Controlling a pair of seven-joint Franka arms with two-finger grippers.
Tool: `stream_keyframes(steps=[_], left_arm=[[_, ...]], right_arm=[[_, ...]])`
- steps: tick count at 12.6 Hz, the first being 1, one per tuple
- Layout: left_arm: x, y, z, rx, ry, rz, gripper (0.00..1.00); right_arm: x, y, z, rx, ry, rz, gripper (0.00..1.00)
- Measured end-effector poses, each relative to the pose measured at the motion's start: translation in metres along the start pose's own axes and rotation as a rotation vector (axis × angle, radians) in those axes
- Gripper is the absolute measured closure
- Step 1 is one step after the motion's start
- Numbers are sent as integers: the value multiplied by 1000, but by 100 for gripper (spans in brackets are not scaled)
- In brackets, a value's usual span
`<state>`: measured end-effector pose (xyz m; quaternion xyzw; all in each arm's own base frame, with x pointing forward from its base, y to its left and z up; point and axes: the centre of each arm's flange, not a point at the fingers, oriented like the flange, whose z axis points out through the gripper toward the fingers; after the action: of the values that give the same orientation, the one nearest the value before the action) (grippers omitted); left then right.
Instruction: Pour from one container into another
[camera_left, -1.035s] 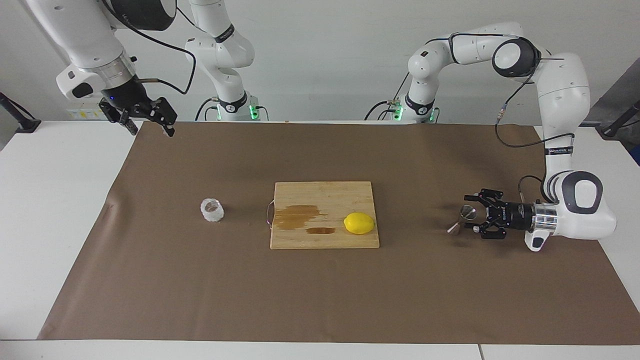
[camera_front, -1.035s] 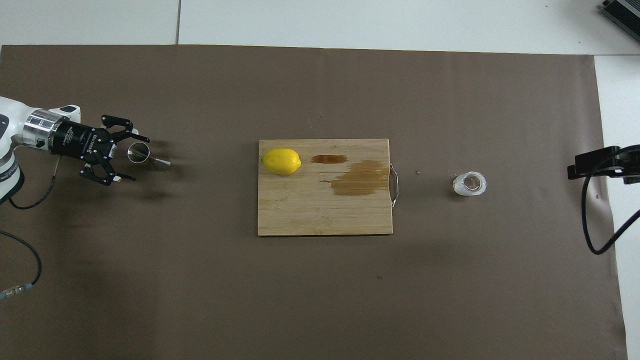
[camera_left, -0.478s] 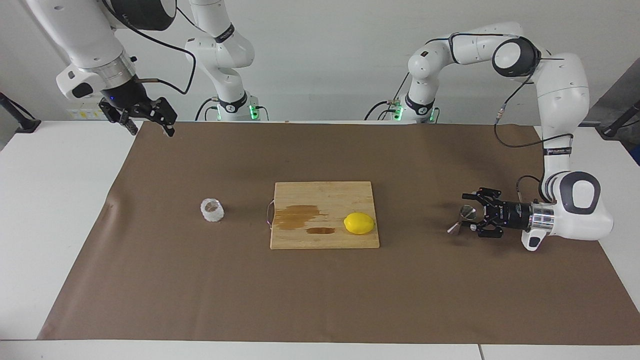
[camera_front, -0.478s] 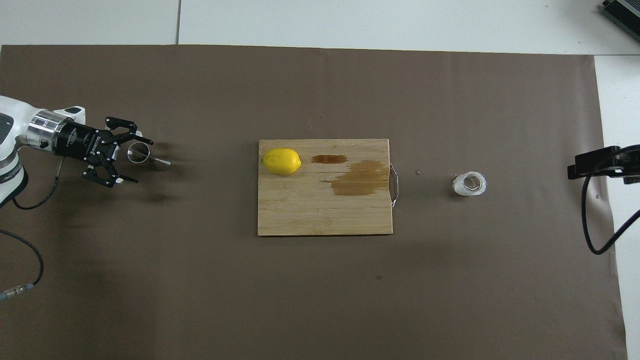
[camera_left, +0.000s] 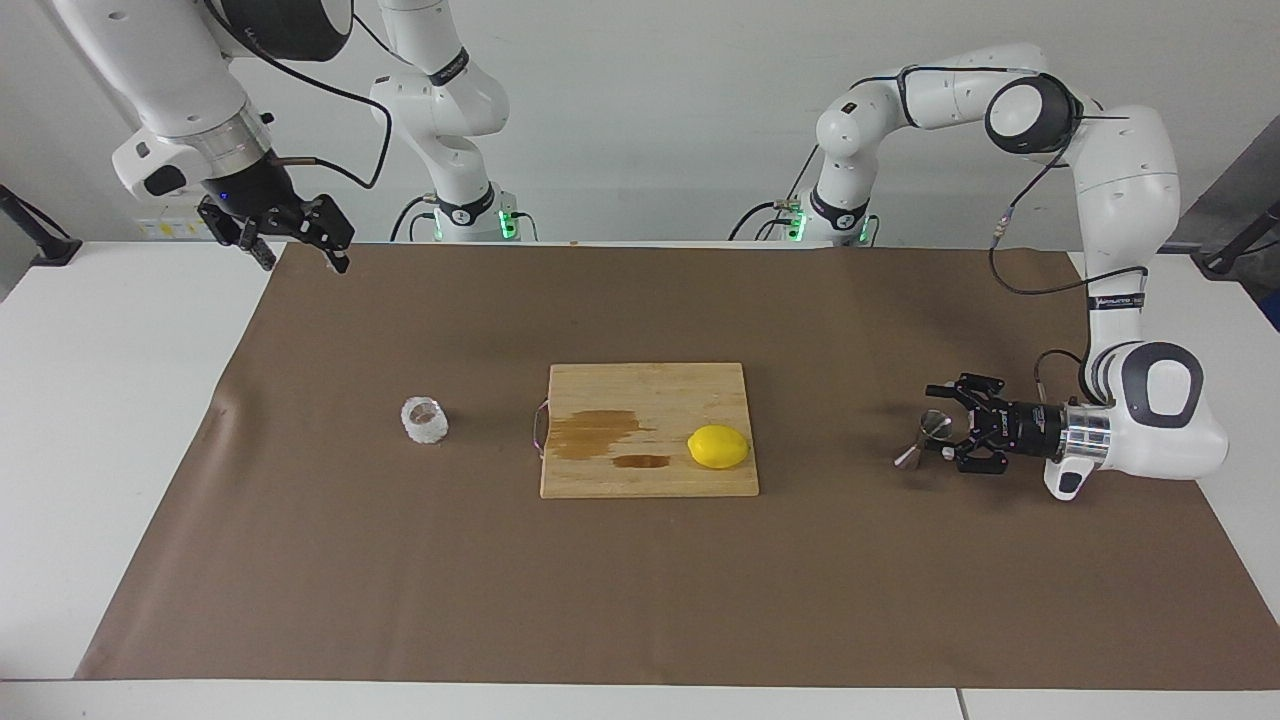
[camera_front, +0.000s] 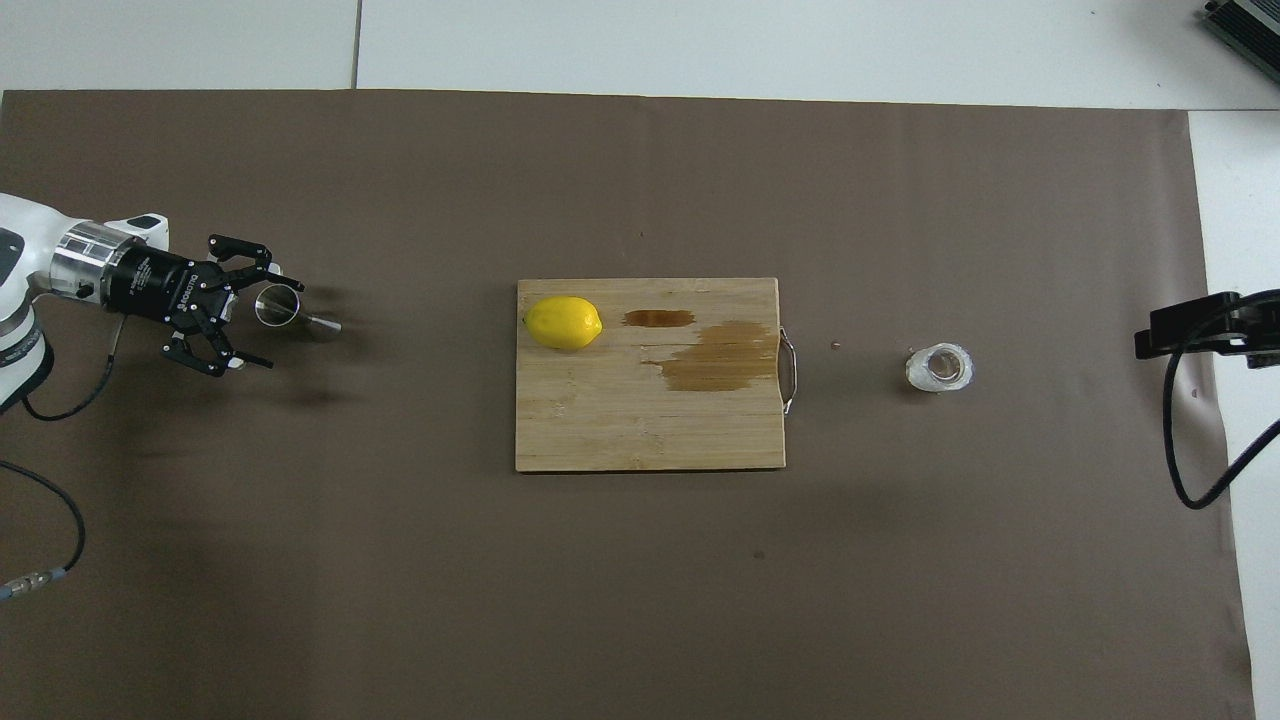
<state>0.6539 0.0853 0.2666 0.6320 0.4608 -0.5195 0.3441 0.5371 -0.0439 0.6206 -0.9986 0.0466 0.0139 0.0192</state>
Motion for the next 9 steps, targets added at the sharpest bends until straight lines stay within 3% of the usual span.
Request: stream_keyframes(steps=[6,9], left_arm=[[0,0,0,-2,1,0,4],[1,2,-2,-15,9,1,13]], right_arm=[[0,0,0,0,0,0,0],[0,0,0,0,0,0,0]])
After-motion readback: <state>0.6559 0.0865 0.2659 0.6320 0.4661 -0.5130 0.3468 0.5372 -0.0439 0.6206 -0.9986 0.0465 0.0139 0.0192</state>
